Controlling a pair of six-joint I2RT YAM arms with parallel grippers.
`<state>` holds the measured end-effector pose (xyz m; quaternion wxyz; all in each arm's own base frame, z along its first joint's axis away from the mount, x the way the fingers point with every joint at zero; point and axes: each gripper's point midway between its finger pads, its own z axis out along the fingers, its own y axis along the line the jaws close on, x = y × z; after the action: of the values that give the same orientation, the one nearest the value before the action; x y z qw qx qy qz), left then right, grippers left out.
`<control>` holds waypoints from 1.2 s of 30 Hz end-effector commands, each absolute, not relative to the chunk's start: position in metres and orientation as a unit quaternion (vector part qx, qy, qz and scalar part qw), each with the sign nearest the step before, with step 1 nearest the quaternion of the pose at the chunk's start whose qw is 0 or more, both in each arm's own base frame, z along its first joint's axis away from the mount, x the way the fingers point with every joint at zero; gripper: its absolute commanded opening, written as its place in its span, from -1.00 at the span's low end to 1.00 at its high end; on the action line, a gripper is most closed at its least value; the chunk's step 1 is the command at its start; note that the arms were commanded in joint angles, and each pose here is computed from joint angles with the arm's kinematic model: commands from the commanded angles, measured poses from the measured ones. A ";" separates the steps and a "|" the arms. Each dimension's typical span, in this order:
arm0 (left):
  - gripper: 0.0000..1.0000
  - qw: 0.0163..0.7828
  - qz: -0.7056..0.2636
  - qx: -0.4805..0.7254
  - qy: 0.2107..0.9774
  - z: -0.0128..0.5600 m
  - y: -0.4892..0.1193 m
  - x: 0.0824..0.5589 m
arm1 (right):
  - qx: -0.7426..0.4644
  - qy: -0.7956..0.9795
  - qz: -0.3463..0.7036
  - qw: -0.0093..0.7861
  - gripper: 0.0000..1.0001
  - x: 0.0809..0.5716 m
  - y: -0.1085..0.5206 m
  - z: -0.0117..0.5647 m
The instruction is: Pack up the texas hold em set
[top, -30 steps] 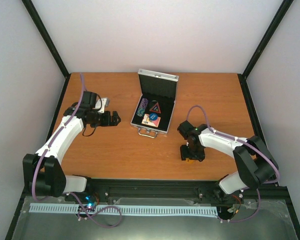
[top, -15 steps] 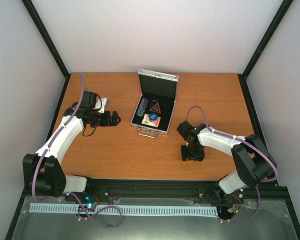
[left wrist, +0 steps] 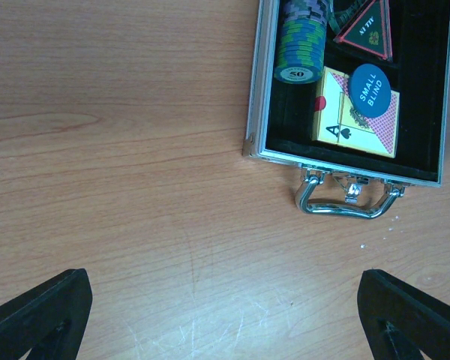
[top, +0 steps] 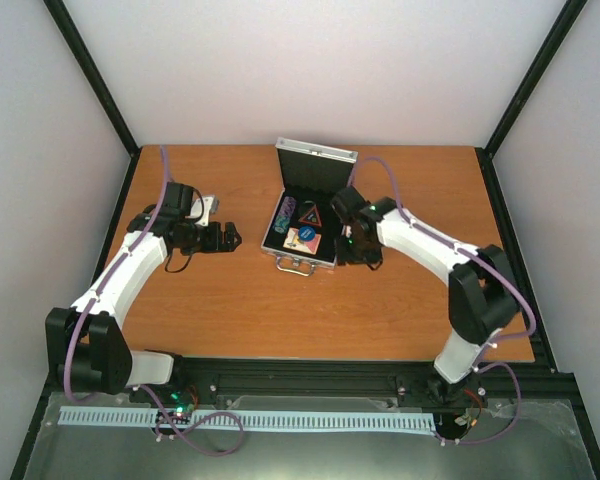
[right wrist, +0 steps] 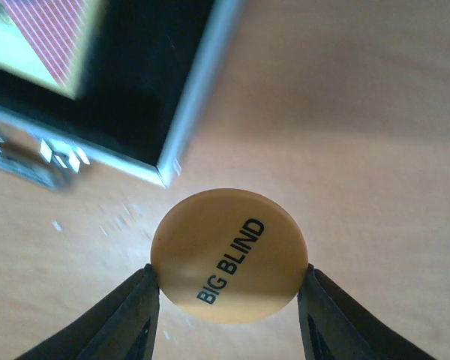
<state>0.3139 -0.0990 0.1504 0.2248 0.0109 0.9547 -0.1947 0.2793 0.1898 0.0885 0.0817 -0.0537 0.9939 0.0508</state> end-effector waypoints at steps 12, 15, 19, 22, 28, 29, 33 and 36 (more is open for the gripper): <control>0.99 0.258 -0.199 0.018 0.945 0.168 -0.099 0.319 | -0.112 0.981 0.087 0.134 -0.03 0.420 0.284 0.082; 1.00 0.258 -0.189 0.018 0.947 0.168 -0.096 0.317 | -0.114 0.980 0.097 0.133 -0.04 0.428 0.292 0.081; 0.99 0.259 -0.181 0.017 0.949 0.168 -0.092 0.315 | -0.112 0.981 0.099 0.119 0.02 0.418 0.289 0.082; 1.00 0.257 -0.184 0.012 0.949 0.167 -0.093 0.314 | -0.111 0.983 0.094 0.116 0.07 0.402 0.278 0.089; 1.00 0.249 -0.186 0.005 0.950 0.159 -0.093 0.311 | -0.142 0.980 0.118 0.068 0.30 0.359 0.273 0.078; 0.99 0.249 -0.186 0.005 0.950 0.159 -0.093 0.312 | -0.147 0.980 0.120 0.064 0.38 0.355 0.273 0.073; 1.00 0.248 -0.191 0.006 0.950 0.158 -0.095 0.313 | -0.161 0.977 0.128 0.056 0.51 0.353 0.277 0.065; 1.00 0.246 -0.192 0.009 0.950 0.159 -0.096 0.315 | -0.161 0.976 0.131 0.067 0.58 0.362 0.282 0.067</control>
<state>0.3082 -0.0947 0.1527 0.2348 0.0088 0.9541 -0.1859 0.3519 0.2691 0.0596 0.0474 -0.1461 0.9819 0.1108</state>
